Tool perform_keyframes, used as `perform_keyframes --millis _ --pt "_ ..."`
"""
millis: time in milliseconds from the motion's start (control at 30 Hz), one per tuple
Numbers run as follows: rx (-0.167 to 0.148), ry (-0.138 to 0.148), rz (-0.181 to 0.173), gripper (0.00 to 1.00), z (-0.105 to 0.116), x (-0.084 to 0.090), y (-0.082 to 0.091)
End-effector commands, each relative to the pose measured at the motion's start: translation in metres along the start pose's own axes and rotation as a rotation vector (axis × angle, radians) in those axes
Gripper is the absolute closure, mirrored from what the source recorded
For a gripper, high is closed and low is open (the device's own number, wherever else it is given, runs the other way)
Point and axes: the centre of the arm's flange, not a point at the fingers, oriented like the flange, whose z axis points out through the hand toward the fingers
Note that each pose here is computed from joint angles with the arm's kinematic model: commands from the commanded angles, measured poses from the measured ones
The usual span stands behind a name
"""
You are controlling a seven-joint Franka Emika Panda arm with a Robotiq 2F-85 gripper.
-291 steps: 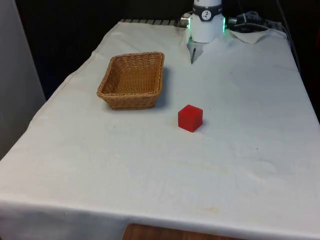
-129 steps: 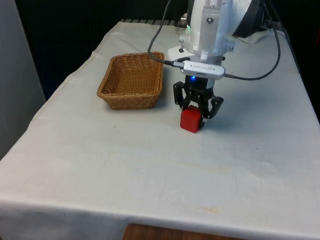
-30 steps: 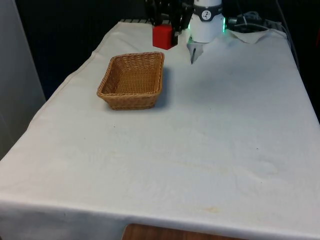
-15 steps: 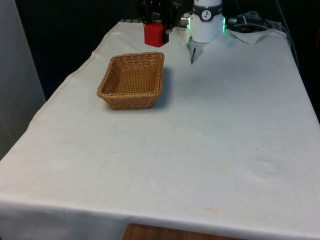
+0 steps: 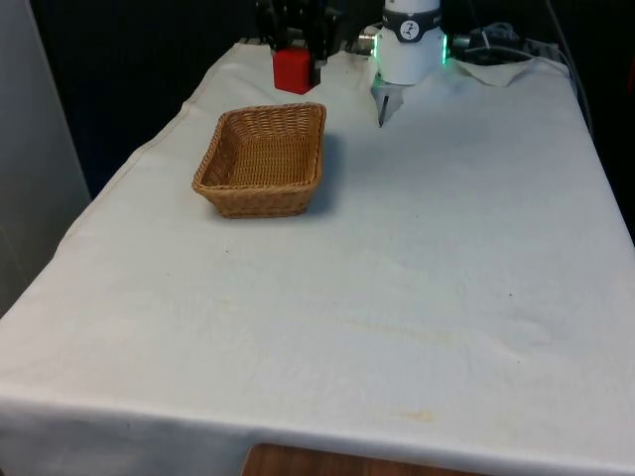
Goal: Pick up the cube and place it into the basket.
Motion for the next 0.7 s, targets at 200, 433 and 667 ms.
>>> perform_keyframes --millis 200,433,667 --pt "0.006 0.001 -0.023 0.98 0.0 -0.014 0.015" --pt "0.014 -0.011 -0.04 0.98 0.006 -0.022 0.023" --pt "0.012 -0.023 -0.049 0.98 0.02 -0.023 0.03"
